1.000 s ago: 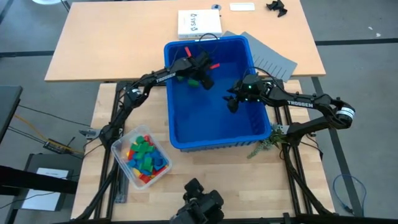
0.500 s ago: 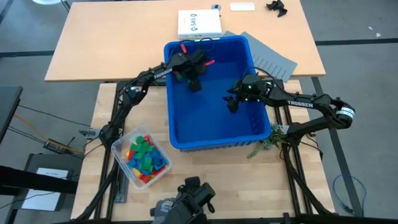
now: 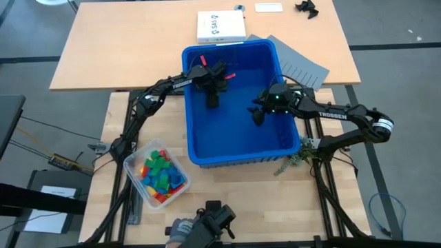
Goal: Sort Items/Unsort Items
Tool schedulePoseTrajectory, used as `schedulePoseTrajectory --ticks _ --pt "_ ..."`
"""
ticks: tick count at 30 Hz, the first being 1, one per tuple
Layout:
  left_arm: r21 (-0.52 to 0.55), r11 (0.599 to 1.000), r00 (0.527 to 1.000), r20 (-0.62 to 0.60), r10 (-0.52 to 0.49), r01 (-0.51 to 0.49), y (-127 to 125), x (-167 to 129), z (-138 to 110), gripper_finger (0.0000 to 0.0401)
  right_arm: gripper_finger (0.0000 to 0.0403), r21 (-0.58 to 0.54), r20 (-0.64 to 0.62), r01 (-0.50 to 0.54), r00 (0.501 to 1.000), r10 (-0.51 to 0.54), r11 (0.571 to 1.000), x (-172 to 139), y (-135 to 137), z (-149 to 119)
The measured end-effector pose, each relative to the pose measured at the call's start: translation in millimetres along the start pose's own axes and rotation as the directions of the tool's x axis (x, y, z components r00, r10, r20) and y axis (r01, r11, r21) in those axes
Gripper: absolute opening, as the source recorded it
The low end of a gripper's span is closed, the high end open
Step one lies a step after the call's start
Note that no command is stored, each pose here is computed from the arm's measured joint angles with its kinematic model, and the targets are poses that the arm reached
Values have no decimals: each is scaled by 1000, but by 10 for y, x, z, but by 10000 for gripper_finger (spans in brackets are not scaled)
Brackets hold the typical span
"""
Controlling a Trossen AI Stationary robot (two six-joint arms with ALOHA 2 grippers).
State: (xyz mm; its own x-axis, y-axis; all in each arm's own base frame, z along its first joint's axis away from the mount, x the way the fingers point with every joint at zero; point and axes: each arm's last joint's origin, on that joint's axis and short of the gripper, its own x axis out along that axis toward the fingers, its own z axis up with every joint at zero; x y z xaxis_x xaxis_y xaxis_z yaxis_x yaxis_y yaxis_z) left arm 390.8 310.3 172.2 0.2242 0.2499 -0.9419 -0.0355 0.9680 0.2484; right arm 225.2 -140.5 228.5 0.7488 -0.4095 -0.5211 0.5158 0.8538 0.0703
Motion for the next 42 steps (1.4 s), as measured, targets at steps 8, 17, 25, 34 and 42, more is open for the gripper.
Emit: schedulePoseTrajectory --ticks 8,17,25,34,42 --pt "-32 999 1000 11 26 -26 -84 -115 168 139 229 1 -15 0 1000 0 1000 25 -8 -129" --pt "-103 990 983 142 113 -98 -199 -1002 433 139 229 -1 25 -2 1000 2 1000 20 -4 -68" --pt "-196 975 965 217 149 -107 -517 -2043 372 139 229 -2 39 -3 999 3 1000 20 -4 -55" --pt "-272 953 970 161 181 -132 -1047 -2920 29 139 229 -2 45 -3 999 3 1000 20 -3 -49" --pt "-388 915 951 229 208 -107 -1606 -3631 -377 139 229 -2 47 -3 999 3 1000 20 -3 -47"
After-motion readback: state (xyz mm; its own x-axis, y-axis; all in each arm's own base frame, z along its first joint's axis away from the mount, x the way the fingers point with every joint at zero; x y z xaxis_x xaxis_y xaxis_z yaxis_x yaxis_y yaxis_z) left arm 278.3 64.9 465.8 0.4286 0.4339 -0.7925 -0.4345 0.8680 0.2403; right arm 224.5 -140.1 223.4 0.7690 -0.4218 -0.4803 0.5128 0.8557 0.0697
